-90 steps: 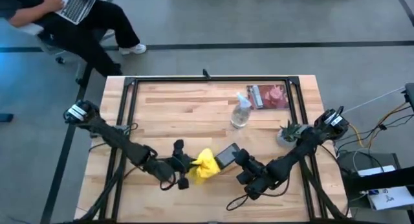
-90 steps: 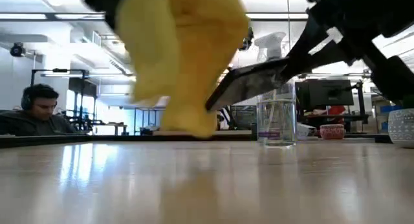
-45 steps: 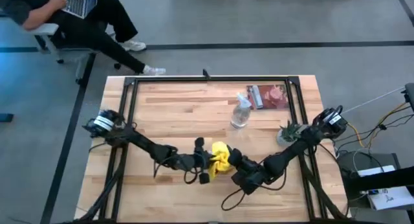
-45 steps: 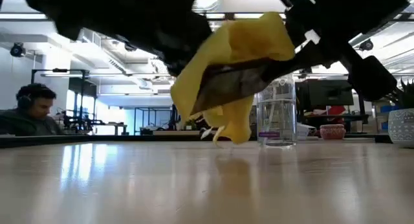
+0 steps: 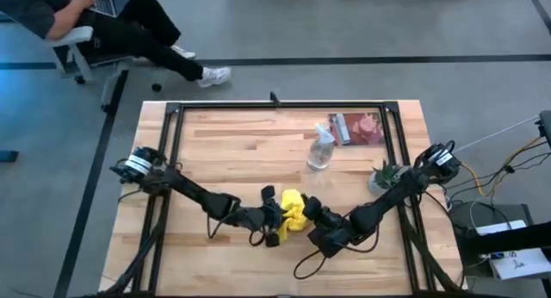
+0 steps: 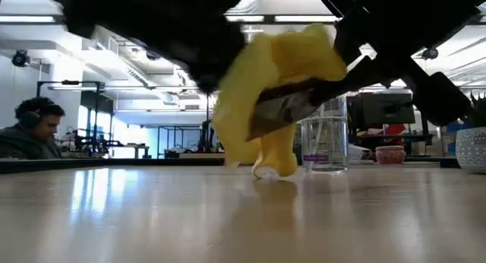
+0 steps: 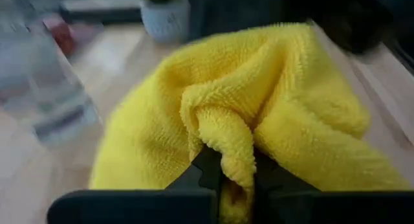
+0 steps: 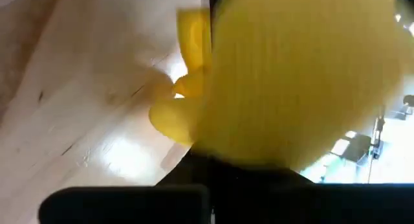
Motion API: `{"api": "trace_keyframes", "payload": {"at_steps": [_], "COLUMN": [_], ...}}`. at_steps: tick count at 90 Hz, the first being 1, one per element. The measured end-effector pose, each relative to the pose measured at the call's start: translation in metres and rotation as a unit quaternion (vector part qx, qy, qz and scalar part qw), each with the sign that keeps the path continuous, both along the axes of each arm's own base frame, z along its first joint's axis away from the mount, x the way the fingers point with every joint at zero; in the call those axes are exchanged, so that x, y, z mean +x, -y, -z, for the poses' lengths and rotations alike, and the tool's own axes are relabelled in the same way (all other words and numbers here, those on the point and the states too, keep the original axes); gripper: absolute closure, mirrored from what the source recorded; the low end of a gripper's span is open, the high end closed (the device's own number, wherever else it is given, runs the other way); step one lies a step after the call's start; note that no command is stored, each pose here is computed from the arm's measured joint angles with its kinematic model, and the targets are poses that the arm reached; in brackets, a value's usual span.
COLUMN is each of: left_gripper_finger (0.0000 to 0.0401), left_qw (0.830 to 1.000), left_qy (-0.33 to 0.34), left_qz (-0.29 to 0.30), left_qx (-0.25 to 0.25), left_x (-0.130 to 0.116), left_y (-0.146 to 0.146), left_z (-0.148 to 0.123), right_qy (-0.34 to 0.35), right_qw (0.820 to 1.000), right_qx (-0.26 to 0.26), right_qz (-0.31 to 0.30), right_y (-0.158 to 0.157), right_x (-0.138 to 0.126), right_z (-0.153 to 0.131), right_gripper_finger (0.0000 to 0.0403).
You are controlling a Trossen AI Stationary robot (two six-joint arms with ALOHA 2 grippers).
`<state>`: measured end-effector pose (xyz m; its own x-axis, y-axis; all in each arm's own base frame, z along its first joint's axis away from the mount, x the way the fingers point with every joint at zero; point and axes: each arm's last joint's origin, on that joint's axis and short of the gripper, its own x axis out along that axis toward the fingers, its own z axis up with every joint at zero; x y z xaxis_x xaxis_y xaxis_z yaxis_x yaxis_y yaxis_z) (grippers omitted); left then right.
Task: Apply microfiber cloth
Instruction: Wipe the black cellphone with the yellow microfiber cloth
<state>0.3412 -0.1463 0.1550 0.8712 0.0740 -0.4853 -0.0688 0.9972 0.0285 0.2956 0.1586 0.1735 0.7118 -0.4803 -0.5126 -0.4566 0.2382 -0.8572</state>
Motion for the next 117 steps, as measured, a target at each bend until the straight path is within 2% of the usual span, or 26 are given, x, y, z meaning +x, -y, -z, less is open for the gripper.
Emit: {"api": "trace_keyframes", "payload": {"at_steps": [12,19,27,50,68,84,99,117], "left_gripper_finger": [0.0392,0.0392,0.0392,0.0392,0.0392,0.0392,0.0392,0.0392], "left_qw": [0.999,0.999,0.999,0.997,0.996,0.992,0.992,0.995], "left_qy": [-0.050,-0.048,-0.034,0.007,0.035,0.052,0.035,-0.009], "left_qz": [0.013,0.024,0.006,0.018,-0.010,-0.025,-0.035,-0.050], "left_qx": [-0.003,0.000,0.020,0.068,0.080,0.109,0.115,0.091], "left_x": [-0.021,-0.030,-0.035,-0.022,-0.006,0.004,0.004,-0.009], "left_y": [0.012,0.019,0.021,0.014,-0.009,-0.029,-0.034,-0.022], "left_z": [-0.001,-0.007,-0.011,-0.012,-0.016,-0.021,-0.019,-0.014], "right_qy": [0.004,0.012,0.022,0.017,0.013,0.016,0.020,0.021], "right_qw": [1.000,1.000,1.000,1.000,0.999,0.999,0.999,0.999], "right_qx": [0.009,0.014,0.012,0.006,0.001,0.006,-0.010,-0.006], "right_qz": [0.004,0.004,0.005,-0.016,-0.036,-0.047,-0.036,-0.027], "right_y": [0.000,-0.001,-0.001,-0.003,-0.006,-0.008,-0.008,-0.007], "right_x": [0.000,0.002,0.003,0.006,0.011,0.014,0.014,0.012], "right_z": [0.000,-0.002,-0.004,-0.009,-0.016,-0.022,-0.024,-0.025], "right_gripper_finger": [0.0392,0.0392,0.0392,0.0392,0.0392,0.0392,0.0392,0.0392]}}
